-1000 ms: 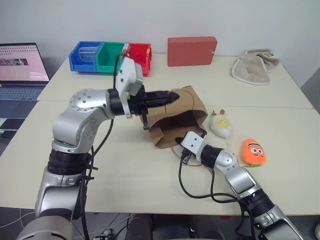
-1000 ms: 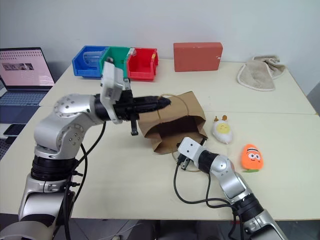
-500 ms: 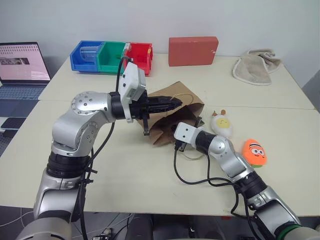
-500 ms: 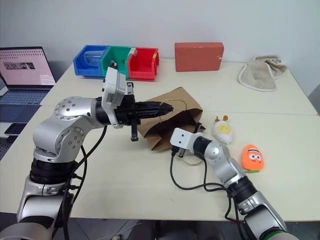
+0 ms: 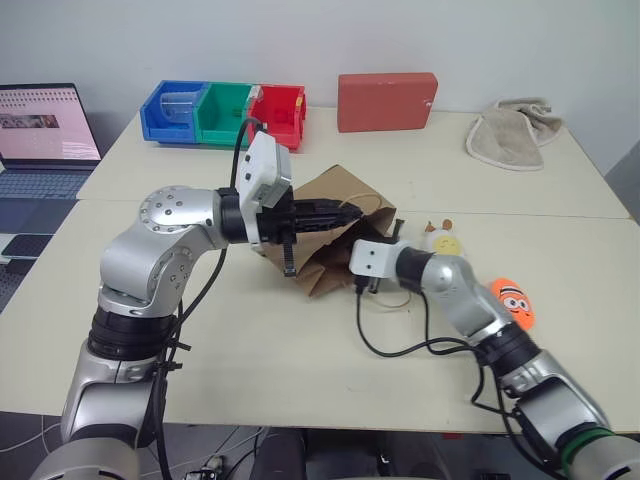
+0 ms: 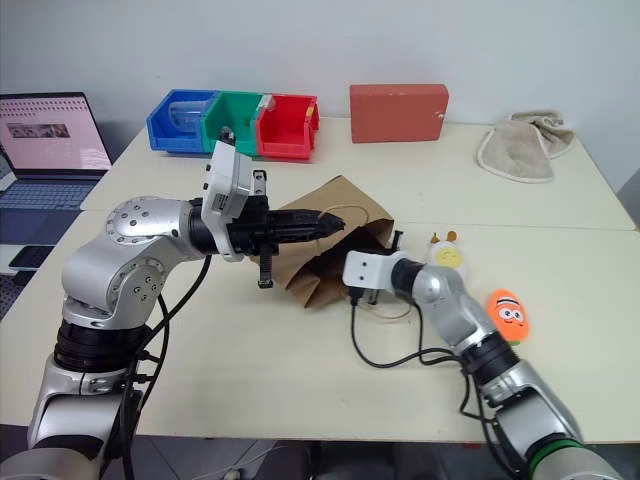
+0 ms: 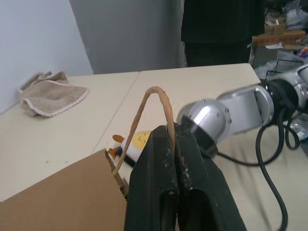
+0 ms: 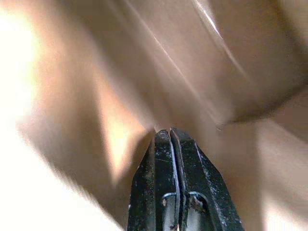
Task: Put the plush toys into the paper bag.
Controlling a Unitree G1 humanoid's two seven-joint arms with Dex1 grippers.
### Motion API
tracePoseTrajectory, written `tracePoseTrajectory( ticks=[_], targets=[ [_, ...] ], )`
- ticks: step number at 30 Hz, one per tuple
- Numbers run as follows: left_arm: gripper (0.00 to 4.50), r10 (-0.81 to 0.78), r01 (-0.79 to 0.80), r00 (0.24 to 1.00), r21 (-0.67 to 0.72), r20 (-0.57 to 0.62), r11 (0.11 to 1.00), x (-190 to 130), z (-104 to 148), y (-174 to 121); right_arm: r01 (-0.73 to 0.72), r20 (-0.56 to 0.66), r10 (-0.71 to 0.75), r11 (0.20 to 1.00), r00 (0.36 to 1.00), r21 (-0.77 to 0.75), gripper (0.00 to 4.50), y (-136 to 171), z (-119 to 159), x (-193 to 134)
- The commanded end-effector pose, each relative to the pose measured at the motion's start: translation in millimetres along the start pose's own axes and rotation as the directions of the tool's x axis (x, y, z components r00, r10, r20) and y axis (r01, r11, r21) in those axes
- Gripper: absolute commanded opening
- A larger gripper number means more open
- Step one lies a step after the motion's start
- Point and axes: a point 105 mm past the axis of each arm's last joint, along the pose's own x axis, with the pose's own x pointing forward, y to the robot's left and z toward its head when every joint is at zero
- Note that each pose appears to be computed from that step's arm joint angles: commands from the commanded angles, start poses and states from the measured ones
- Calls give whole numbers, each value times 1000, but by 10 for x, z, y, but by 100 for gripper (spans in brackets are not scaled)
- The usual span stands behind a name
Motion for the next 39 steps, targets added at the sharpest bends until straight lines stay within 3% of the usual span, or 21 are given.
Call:
tracePoseTrajectory(
  ticks=[1,6,11,18,23,30,39],
  targets=[
    [0,62,-63,997,42,40,997,-48,121,118,-4,91,8,999,996,-45,2,-13,250,-58],
    [0,84,-87,993,38,78,995,-33,193,187,-20,110,22,1000,994,-17,2,126,351,-18],
    [0,22,-23,998,17,51,1000,-29,144,61,51,128,-56,998,990,35,2,5,482,73],
    [0,-1,1,999,0,43,1000,-34,124,16,50,91,-56,997,994,64,2,-3,449,247],
    [0,19,-19,999,0,49,1000,-55,140,64,-8,17,7,997,1000,83,2,247,257,391],
    [0,98,-99,990,3,105,995,-180,329,230,-86,10,85,991,996,103,2,430,226,382],
    [0,205,-226,965,123,166,966,-391,732,547,-126,-4,128,980,992,153,2,523,227,341]
  ],
)
